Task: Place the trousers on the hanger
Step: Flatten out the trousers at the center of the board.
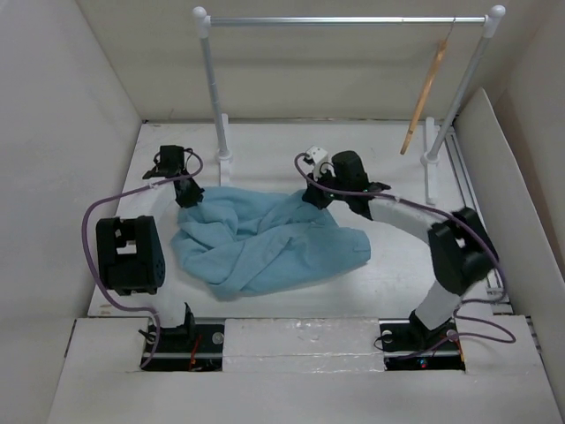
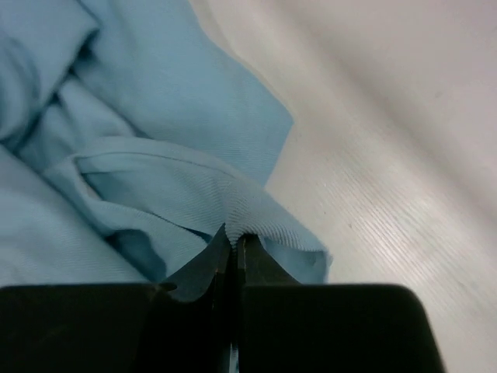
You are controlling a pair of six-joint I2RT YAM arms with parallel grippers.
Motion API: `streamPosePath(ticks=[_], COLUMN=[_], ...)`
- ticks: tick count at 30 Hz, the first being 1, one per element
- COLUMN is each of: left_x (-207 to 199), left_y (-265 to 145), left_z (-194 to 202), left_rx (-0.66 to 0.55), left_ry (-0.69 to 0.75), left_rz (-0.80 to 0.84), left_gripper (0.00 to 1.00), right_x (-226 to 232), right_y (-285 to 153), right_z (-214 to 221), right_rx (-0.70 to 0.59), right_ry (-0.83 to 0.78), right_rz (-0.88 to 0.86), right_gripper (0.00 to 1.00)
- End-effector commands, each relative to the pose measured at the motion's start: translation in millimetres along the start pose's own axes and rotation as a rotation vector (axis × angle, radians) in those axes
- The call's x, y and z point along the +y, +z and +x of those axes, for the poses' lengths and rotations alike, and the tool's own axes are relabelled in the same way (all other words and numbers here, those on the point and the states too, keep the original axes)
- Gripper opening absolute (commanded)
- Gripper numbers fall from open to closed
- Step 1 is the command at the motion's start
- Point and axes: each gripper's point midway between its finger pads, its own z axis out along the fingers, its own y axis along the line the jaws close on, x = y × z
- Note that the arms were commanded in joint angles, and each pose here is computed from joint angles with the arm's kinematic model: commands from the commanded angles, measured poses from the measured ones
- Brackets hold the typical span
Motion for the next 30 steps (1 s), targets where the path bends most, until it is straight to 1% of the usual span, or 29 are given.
streamPosePath(ticks=[1,2,3,4,5,6,7,8,9,10,11,12,13,16,17,18,20,22,24,25,26,27,29,30], left_x=[-27,-31,-36,-39,-40,-36,-36,-34,-31,-30,-28,-22,-19,-8,-5,-2,3,0,-3,-1,1,5,15,23], left_y=[-68,-81,-106,-138,-148,-162,-181,-213,-221,-239,-259,-268,-289,-336,-344,-349,-339,-318,-312,-311,-313,-312,-313,-310], left_z=[-36,-42,-51,-62,-64,-73,-79,-90,-92,-97,-99,-100,-108,-120,-120,-121,-116,-107,-102,-100,-99,-94,-89,-85], left_rx=[-0.148,-0.174,-0.228,-0.286,-0.309,-0.365,-0.4,-0.478,-0.506,-0.538,-0.58,-0.598,-0.646,-0.747,-0.766,-0.781,-0.767,-0.705,-0.679,-0.677,-0.678,-0.667,-0.672,-0.669], left_ry=[0.002,-0.001,-0.006,-0.025,-0.026,-0.048,-0.058,-0.081,-0.087,-0.106,-0.117,-0.129,-0.147,-0.172,-0.171,-0.176,-0.176,-0.162,-0.159,-0.159,-0.158,-0.147,-0.145,-0.146], left_rz=[0.126,0.148,0.182,0.202,0.218,0.197,0.203,0.213,0.213,0.214,0.227,0.207,0.213,0.205,0.197,0.179,0.155,0.163,0.179,0.174,0.166,0.133,0.087,0.052], left_gripper=[0.0,0.0,0.0,0.0,0.0,0.0,0.0,0.0,0.0,0.0,0.0,0.0,0.0,0.0,0.0,0.0,0.0,0.0,0.0,0.0,0.0,0.0,0.0,0.0], right_x=[20,14,15,22,22,25,34,37,37,46,47,50,56,60,58,55,44,35,28,28,32,34,43,46], right_y=[-85,-103,-124,-183,-184,-203,-243,-282,-284,-314,-331,-348,-371,-398,-406,-407,-402,-391,-385,-384,-396,-399,-417,-423], right_z=[-92,-88,-92,-95,-95,-88,-99,-101,-96,-100,-100,-95,-96,-84,-80,-69,-54,-45,-45,-47,-57,-56,-61,-56], right_rx=[-0.24,-0.225,-0.233,-0.261,-0.261,-0.248,-0.33,-0.375,-0.348,-0.411,-0.427,-0.42,-0.465,-0.461,-0.459,-0.422,-0.37,-0.322,-0.307,-0.305,-0.338,-0.332,-0.383,-0.388], right_ry=[-0.121,-0.116,-0.118,-0.114,-0.114,-0.108,-0.116,-0.101,-0.096,-0.086,-0.073,-0.059,-0.053,-0.033,-0.022,-0.017,-0.001,0.012,0.024,0.036,0.047,0.051,0.046,0.048], right_rz=[0.115,0.183,0.221,0.308,0.309,0.333,0.364,0.435,0.435,0.45,0.482,0.5,0.514,0.554,0.583,0.602,0.655,0.685,0.709,0.709,0.707,0.704,0.693,0.69], right_gripper=[0.0,0.0,0.0,0.0,0.0,0.0,0.0,0.0,0.0,0.0,0.0,0.0,0.0,0.0,0.0,0.0,0.0,0.0,0.0,0.0,0.0,0.0,0.0,0.0])
